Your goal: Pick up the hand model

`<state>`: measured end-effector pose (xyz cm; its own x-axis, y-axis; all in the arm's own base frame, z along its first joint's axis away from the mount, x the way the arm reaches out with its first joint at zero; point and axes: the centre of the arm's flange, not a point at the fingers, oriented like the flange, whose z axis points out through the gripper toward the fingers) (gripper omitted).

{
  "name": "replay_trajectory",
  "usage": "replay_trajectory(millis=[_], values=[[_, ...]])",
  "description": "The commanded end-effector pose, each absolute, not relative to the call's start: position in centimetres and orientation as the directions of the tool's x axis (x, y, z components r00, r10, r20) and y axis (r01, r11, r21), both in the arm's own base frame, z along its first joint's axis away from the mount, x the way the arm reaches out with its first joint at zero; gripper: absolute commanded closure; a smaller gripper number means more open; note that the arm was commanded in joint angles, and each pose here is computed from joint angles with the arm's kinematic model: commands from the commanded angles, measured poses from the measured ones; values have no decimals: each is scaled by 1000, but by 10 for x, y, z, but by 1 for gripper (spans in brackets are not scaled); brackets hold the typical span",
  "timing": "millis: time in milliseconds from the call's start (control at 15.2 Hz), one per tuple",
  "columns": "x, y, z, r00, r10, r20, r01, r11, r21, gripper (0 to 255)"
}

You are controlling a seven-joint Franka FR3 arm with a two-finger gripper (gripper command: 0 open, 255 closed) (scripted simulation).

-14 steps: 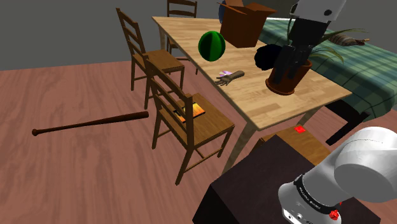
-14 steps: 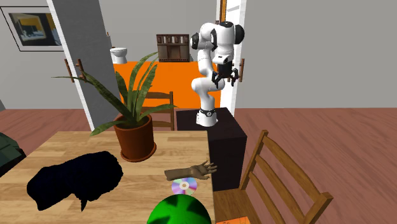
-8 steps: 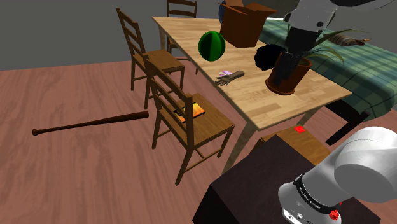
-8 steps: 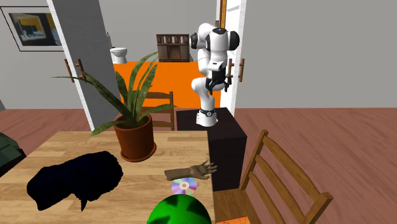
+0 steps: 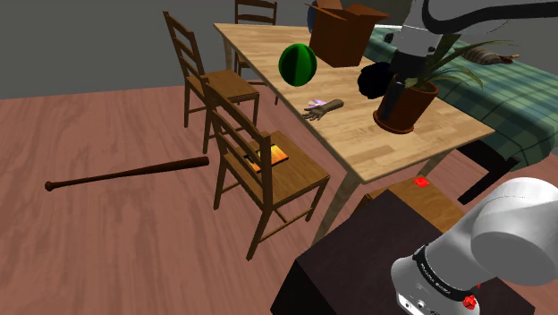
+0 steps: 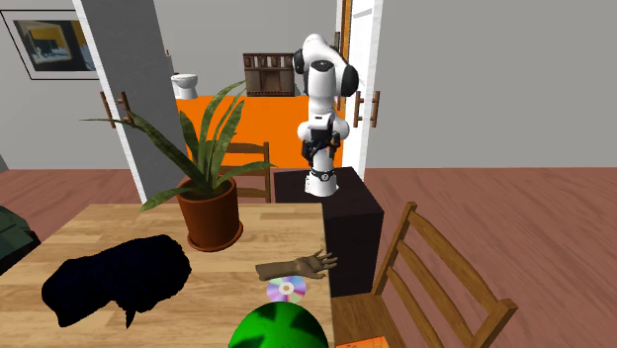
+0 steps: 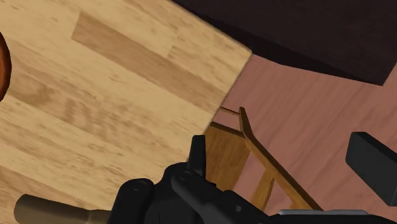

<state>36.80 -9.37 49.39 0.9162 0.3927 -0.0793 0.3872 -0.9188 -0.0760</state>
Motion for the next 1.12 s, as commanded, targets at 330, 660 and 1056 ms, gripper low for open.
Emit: replay_trajectory(millis=[330, 660, 1056], values=[[425, -146, 454, 799, 599, -64, 596, -801, -61, 0], [474, -174, 426, 689, 723, -56, 721, -691, -50, 0], [538, -197, 393, 532, 845, -48, 845, -534, -35, 0]])
